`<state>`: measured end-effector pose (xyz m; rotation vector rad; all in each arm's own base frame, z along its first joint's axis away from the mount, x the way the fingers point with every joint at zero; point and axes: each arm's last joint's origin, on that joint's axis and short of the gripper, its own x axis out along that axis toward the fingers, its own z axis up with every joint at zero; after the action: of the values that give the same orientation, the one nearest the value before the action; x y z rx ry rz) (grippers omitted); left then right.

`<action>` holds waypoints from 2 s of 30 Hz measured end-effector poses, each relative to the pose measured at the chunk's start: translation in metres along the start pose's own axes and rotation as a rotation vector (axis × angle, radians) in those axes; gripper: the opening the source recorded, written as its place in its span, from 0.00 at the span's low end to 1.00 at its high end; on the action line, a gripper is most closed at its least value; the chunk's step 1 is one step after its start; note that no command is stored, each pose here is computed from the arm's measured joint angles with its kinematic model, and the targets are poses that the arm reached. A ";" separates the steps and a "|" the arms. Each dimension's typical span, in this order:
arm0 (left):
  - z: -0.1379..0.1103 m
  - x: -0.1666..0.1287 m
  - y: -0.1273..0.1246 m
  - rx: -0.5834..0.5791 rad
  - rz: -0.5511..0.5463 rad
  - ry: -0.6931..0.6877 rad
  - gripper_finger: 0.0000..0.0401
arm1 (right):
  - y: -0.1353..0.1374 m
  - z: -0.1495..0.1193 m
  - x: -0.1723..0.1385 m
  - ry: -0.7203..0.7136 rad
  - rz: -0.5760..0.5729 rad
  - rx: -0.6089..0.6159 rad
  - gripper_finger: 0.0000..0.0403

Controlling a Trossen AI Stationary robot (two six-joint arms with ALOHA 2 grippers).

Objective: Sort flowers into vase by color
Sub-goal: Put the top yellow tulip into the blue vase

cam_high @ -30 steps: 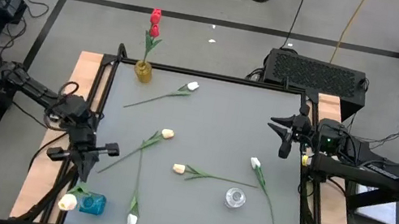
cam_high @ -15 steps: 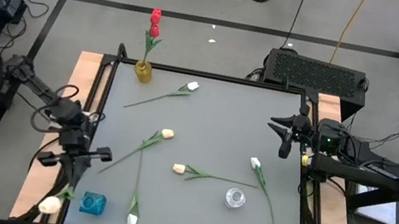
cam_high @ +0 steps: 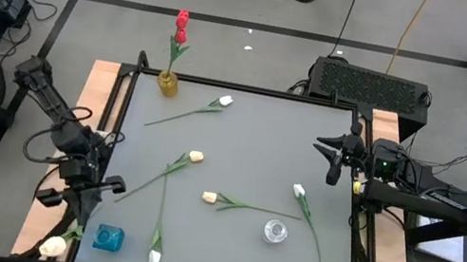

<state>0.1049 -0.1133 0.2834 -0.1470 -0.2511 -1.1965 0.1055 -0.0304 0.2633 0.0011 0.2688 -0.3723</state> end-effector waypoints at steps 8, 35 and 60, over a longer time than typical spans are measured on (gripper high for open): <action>-0.017 -0.010 -0.005 -0.024 0.037 -0.120 0.00 | 0.000 0.000 0.000 0.000 0.000 0.000 0.21; -0.018 -0.006 -0.019 -0.003 0.017 -0.135 0.00 | 0.000 0.000 0.000 0.000 0.000 0.000 0.21; -0.021 0.004 -0.035 0.009 0.016 -0.164 0.00 | 0.000 0.000 0.000 0.000 0.000 0.000 0.21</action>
<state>0.0757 -0.1349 0.2633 -0.2399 -0.3981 -1.1688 0.1055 -0.0304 0.2633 0.0011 0.2688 -0.3723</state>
